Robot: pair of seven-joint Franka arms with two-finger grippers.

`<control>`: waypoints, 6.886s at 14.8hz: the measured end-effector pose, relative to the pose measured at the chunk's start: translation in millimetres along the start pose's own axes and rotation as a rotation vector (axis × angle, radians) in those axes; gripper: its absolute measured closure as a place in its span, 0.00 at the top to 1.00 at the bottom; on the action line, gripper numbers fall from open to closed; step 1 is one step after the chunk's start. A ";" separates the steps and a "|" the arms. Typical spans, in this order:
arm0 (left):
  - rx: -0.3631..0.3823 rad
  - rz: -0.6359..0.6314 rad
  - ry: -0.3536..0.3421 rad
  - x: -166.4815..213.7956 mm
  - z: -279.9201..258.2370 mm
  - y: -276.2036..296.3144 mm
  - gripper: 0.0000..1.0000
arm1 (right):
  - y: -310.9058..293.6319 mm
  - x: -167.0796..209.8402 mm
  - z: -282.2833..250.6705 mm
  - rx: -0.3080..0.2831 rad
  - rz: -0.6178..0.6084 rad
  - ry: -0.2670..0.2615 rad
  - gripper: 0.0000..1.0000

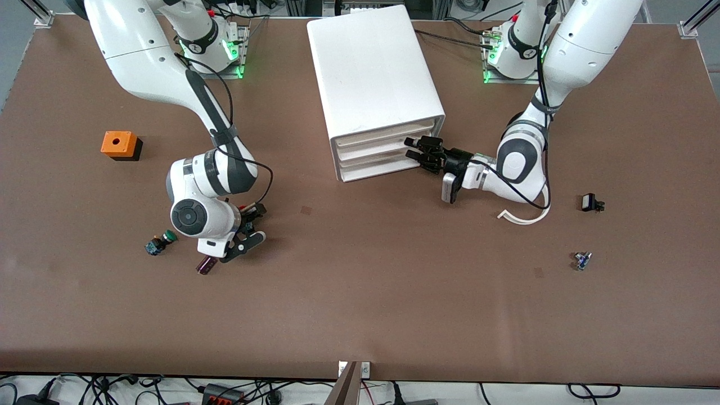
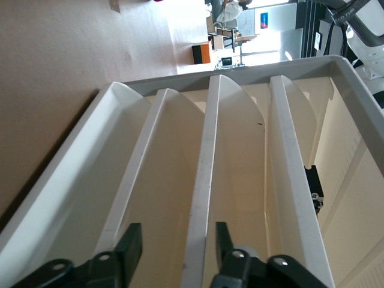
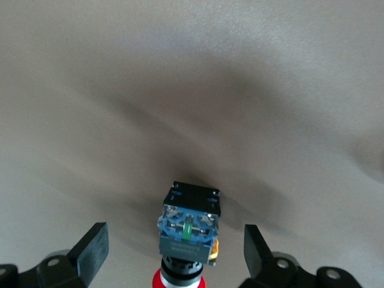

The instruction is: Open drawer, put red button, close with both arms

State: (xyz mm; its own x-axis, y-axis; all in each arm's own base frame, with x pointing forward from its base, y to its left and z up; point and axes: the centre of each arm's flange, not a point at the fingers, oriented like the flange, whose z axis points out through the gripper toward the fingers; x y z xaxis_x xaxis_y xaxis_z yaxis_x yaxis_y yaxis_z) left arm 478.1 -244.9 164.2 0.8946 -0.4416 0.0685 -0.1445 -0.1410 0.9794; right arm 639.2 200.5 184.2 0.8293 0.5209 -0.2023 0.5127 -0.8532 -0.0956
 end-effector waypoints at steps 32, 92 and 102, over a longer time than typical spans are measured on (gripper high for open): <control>0.539 0.007 -0.038 134.3 -203.2 69.3 1.00 | -247.0 46.4 -244.7 -0.026 0.033 0.284 0.41; 1.248 -0.629 0.375 167.7 88.2 116.9 1.00 | 128.5 -108.0 -339.8 0.053 0.551 0.222 1.00; 1.338 -0.665 0.208 127.0 154.9 133.1 1.00 | 171.4 -220.1 -381.6 0.010 0.569 0.274 1.00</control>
State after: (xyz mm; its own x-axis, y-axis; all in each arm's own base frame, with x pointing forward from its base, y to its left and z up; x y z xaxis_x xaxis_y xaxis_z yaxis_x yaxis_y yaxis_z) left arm 507.0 -457.0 273.8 0.9758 0.1394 -0.1684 0.1344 -0.9901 -0.0409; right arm 629.4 -51.1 584.2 0.9991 -0.0282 0.0324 -0.0264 -0.9981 -0.0561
